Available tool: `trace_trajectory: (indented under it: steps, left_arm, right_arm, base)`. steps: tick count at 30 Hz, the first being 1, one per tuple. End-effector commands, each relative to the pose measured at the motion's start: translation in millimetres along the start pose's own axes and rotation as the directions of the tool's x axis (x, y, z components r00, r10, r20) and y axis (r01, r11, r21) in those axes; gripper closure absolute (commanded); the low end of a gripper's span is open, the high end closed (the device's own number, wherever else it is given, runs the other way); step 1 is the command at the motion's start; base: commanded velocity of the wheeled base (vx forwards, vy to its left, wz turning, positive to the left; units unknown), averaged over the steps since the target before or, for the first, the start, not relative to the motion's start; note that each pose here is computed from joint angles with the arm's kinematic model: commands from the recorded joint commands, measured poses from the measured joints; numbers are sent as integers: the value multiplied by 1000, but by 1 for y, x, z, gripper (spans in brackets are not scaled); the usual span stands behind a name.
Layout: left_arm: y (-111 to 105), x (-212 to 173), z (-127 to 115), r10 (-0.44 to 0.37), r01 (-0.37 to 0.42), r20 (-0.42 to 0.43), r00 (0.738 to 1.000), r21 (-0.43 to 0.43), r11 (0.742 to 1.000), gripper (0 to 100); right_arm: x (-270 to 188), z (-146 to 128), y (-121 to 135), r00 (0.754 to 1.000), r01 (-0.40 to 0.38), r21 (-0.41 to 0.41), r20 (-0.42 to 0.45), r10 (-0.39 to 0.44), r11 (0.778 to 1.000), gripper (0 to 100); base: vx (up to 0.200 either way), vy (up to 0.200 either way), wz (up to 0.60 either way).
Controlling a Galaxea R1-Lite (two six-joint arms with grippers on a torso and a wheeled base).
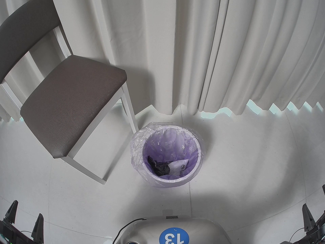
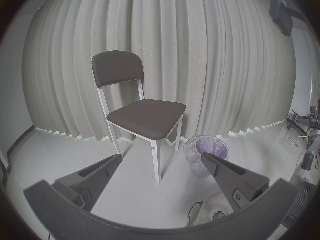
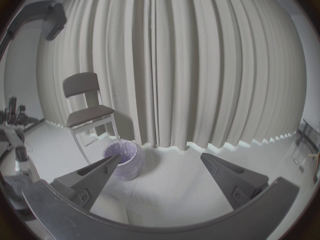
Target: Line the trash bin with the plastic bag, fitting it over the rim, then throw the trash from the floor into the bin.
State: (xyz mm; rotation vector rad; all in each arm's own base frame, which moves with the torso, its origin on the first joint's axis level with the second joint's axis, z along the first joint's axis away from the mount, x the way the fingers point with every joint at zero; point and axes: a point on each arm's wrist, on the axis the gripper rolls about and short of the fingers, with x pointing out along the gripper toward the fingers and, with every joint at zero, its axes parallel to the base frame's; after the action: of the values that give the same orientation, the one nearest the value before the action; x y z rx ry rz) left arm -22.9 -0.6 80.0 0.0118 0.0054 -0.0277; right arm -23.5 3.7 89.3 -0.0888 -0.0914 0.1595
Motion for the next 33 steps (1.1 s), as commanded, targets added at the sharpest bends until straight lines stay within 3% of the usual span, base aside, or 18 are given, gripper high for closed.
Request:
trace_trajectory:
  steps: [1, 5, 11, 15, 21, 33]
  left_arm:
    - [0, 0, -5, 0, 0, 1, 1000, 0, 1000, 0]
    - [0, 0, -5, 0, 0, 1, 1000, -1, 1000, 0]
    - [0, 0, -5, 0, 0, 1, 1000, 0, 1000, 0]
    - [0, 0, -5, -1, 1, 1, 1000, 0, 1000, 0]
    - [0, 0, -5, 0, 0, 1, 1000, 0, 1000, 0]
    - [0, 0, -5, -1, 1, 1, 1000, 0, 1000, 0]
  right_arm:
    - [0, -7, 2, 998, -63, -82, -15, 62, 995, 0]
    - [0, -7, 2, 997, -79, -135, -17, 78, 988, 0]
    - [0, -7, 2, 999, -48, -69, -15, 47, 996, 0]
    - [-1, -13, -2, 987, 138, 39, -90, -134, 990, 0]
    - [-1, -13, -2, 987, 144, 93, -92, -135, 985, 0]
    - [-1, -13, -2, 987, 136, 74, -93, -129, 988, 0]
  base:
    - [0, 0, 0]
    - [0, 0, 0]
    - [0, 0, 0]
    - [0, 0, 0]
    - [0, 0, 0]
    - [0, 0, 0]
